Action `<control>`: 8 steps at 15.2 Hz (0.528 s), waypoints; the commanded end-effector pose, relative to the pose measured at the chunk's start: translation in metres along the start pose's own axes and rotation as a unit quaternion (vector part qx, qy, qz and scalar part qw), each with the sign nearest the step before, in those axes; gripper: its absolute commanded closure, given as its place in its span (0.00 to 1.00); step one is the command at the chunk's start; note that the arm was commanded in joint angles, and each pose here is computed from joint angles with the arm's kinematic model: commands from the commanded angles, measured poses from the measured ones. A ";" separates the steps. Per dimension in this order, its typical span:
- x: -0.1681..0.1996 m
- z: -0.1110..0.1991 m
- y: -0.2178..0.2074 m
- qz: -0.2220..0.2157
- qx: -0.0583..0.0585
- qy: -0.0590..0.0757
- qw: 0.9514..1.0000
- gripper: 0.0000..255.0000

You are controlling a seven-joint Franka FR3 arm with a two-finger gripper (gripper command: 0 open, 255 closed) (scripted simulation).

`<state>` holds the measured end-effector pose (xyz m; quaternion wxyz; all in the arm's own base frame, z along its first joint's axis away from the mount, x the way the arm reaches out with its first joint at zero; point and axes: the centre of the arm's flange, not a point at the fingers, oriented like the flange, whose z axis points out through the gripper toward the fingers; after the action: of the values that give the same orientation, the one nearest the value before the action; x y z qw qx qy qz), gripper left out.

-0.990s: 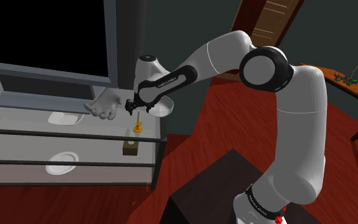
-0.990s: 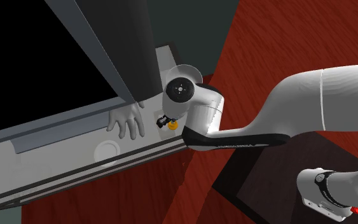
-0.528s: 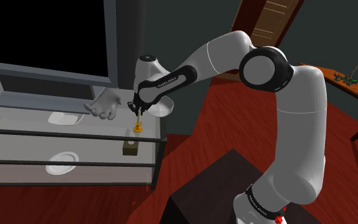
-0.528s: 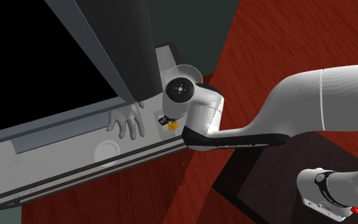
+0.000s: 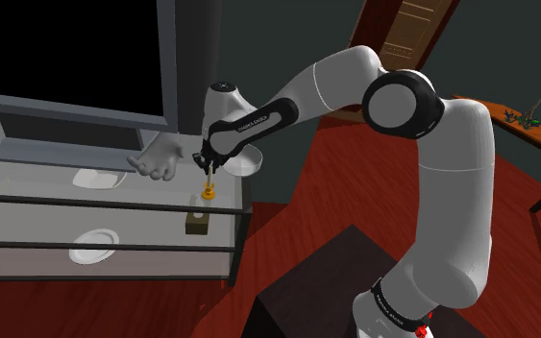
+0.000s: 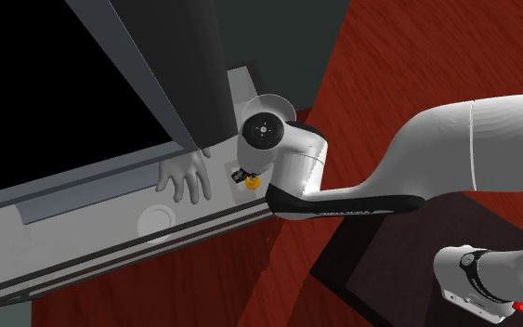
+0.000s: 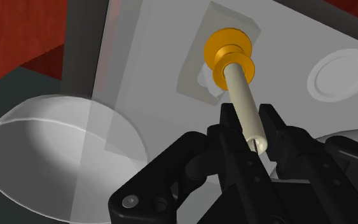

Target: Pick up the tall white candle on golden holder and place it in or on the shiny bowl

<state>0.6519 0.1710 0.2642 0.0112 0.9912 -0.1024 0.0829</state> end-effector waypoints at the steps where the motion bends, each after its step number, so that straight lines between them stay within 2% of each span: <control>1: 0.001 -0.008 0.000 0.000 0.000 0.000 1.000 1.00; 8: 0.008 -0.044 0.000 0.000 0.000 0.000 1.000 1.00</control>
<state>0.6523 0.1699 0.3041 0.0112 0.9912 -0.1024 0.0831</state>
